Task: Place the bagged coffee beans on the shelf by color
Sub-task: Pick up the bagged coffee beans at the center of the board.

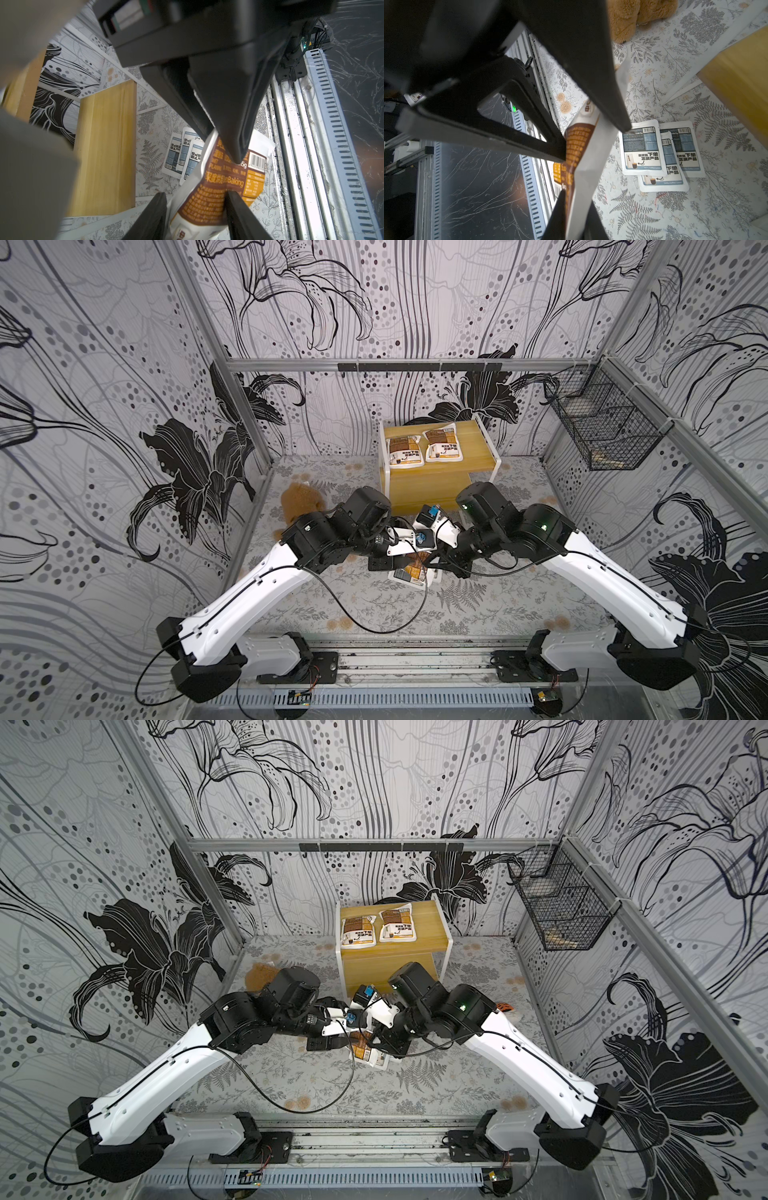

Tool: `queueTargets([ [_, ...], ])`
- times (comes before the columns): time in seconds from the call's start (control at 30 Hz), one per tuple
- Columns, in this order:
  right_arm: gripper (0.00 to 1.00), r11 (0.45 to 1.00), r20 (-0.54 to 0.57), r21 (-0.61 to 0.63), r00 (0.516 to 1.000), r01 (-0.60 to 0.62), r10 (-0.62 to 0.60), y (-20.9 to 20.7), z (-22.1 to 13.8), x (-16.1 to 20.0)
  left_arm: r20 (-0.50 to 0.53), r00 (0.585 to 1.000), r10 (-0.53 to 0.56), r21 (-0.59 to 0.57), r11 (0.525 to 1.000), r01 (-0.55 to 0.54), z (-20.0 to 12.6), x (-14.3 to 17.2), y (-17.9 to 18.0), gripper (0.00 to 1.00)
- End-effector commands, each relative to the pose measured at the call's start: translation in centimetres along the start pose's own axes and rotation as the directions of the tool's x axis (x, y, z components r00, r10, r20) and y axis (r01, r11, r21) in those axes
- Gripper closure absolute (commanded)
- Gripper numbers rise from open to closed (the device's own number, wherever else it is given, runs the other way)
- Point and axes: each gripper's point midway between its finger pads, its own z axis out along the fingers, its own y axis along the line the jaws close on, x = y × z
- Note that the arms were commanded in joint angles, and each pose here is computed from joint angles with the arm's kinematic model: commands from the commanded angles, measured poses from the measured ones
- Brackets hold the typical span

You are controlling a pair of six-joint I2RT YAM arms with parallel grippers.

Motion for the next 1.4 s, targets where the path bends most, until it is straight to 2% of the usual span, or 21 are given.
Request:
queueTargets([
  [0.0,0.93,0.999,0.057,-0.001,0.997,0.054,-0.054,0.4,-0.7,-1.8,-0.012,1.0,-0.001,0.008,1.0,0.001,0.5,0.4,-0.3,0.53],
  [0.17,0.92,0.999,0.049,0.023,0.998,0.036,-0.037,-0.2,-0.4,-1.9,-0.022,1.0,-0.003,0.009,1.0,0.003,0.5,0.9,-0.5,0.64],
  [0.37,0.9,0.998,0.066,0.058,0.997,0.025,-0.028,-0.7,-0.8,-2.2,-0.032,0.999,-0.014,0.008,1.0,0.014,0.8,1.4,-0.7,0.85],
  [0.43,0.87,0.998,0.078,0.066,0.997,0.025,-0.03,-0.7,-1.0,-2.4,-0.035,0.999,-0.021,0.01,1.0,0.021,1.0,1.5,-0.8,0.86],
  [0.53,0.71,0.996,0.09,0.086,0.995,0.025,-0.033,-0.9,-1.3,-2.5,-0.04,0.999,-0.037,0.008,0.999,0.038,1.2,1.7,-0.8,0.91],
  [0.77,0.54,0.986,0.109,0.166,0.993,0.017,-0.035,-2.0,-2.0,-2.5,-0.056,0.993,-0.102,-0.011,0.995,0.101,2.0,2.5,-0.7,1.0],
  [0.93,0.35,0.97,0.17,0.243,0.985,-0.012,-0.03,-2.9,-3.5,-2.3,-0.059,0.982,-0.179,-0.03,0.984,0.177,2.7,2.7,-0.3,1.0],
  [1.13,0.06,0.934,0.267,0.339,0.963,-0.114,0.02,-4.4,-6.1,-1.4,0.028,0.958,-0.287,-0.074,0.955,0.288,3.1,1.9,0.5,1.0],
  [1.2,0.01,0.916,0.292,0.367,0.955,-0.16,0.05,-5.3,-6.8,-1.0,0.073,0.944,-0.322,-0.099,0.94,0.328,2.9,1.6,1.0,1.0],
  [1.37,0.01,0.887,0.363,0.358,0.919,-0.292,0.156,-7.3,-7.6,-0.2,0.205,0.881,-0.426,-0.123,0.882,0.455,2.3,0.1,2.3,1.0],
])
